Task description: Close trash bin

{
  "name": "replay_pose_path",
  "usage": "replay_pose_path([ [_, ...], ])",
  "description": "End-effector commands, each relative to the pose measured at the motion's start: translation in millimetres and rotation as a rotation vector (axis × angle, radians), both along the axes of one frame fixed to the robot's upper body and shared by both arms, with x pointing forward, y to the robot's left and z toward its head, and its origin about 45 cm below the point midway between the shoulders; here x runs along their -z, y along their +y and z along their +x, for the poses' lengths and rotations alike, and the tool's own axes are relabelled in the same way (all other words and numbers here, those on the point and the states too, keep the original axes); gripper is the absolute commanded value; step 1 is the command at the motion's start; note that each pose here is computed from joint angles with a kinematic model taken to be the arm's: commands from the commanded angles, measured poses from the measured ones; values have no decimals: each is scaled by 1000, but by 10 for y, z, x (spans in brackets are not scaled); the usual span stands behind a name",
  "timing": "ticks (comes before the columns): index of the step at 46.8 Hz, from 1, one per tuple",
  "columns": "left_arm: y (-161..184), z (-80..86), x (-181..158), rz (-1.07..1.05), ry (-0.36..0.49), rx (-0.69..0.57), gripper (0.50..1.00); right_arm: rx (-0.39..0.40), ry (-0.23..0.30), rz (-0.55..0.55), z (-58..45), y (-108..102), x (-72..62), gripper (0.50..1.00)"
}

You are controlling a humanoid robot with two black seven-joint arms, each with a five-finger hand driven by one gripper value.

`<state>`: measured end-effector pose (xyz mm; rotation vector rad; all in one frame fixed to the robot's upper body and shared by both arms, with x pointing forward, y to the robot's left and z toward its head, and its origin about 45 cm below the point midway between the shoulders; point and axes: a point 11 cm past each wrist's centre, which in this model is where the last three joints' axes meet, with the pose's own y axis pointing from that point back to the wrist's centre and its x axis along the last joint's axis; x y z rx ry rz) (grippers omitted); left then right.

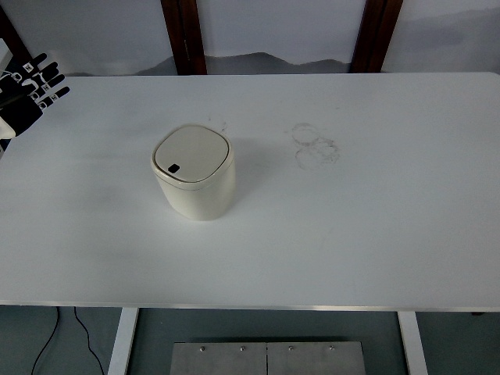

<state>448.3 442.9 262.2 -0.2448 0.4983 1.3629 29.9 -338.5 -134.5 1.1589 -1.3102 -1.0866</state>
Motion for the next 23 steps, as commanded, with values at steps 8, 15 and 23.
replay_pose_path([
  [8,317,-121,136,-112,-21,-88,1000,0,0,0,-2,-1,0,995],
  [15,382,-143,119,-133,-45,-95,1000,0,0,0,-2,-1,0,995],
  [23,411,-219,273,-181,-32,-127,1000,0,0,0,-2,-1,0,995],
])
